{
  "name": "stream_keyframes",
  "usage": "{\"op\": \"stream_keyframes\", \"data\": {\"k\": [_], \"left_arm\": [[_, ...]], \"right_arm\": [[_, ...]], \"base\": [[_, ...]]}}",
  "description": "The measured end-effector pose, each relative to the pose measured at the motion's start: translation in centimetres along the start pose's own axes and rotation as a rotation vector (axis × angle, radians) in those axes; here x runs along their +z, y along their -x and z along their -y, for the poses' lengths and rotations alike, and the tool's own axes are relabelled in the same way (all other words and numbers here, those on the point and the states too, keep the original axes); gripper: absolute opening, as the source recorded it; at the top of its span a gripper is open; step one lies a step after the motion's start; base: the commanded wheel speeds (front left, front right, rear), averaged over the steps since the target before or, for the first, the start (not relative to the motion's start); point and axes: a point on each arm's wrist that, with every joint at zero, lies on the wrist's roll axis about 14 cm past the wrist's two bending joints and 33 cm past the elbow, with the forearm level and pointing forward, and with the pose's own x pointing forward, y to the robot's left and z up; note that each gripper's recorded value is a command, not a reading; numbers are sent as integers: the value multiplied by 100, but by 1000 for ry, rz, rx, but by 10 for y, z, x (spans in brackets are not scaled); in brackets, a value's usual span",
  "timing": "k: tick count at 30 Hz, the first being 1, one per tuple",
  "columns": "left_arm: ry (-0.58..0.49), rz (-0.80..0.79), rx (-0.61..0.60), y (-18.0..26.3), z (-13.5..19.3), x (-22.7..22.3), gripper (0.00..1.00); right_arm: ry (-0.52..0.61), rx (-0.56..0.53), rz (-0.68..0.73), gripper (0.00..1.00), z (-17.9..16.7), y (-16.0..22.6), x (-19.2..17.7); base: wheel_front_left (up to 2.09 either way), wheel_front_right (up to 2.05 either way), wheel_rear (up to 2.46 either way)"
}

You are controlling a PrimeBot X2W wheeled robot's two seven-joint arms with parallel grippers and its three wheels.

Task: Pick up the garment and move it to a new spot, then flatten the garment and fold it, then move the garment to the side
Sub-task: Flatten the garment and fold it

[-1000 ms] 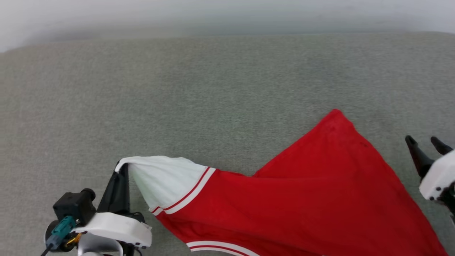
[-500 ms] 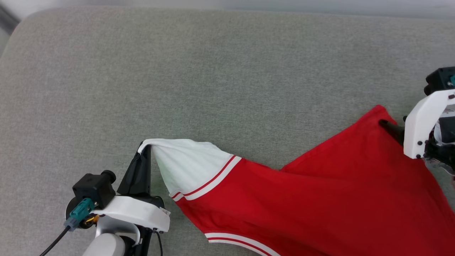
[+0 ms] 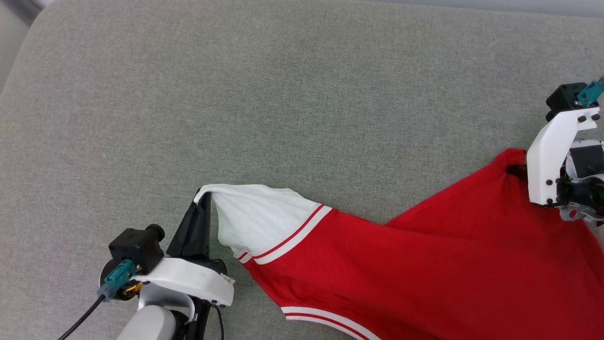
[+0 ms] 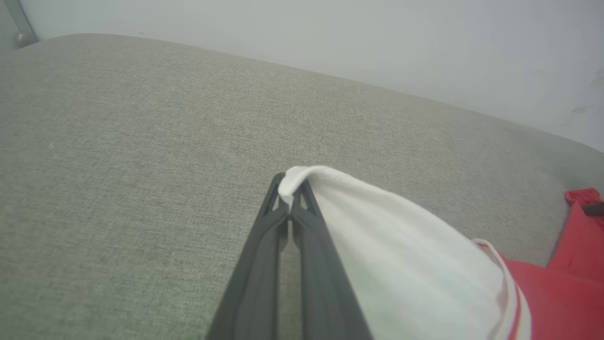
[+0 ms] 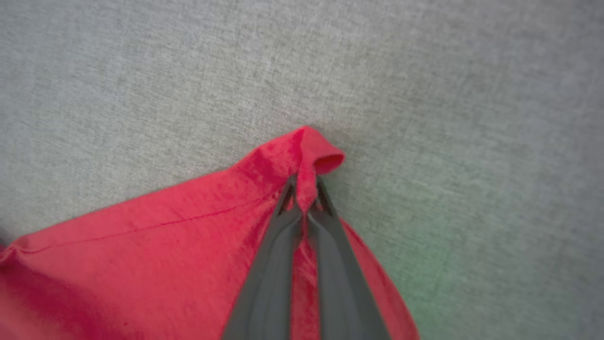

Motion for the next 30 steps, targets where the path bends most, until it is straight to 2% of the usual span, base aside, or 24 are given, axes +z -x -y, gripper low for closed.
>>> {"op": "stream_keyframes", "data": {"k": [4,9,15,20,30], "left_arm": [[-6,12,-14,-1,2,5,0],[-41,65,-36,-4,-1,28,0],[-97,159,-77,-16,-2,84,0],[-78,240,-119,-28,12,134,0],[-73,220,-192,-63,46,189,0]], "right_arm": [[-4,2,27,0,0,7,4],[26,-18,167,0,-1,30,25],[60,-70,335,0,1,75,48],[51,-105,464,0,2,117,64],[55,-173,680,0,4,197,97]], "base": [[0,0,0],[0,0,0],[0,0,0],[0,0,0],[0,0,0]]}}
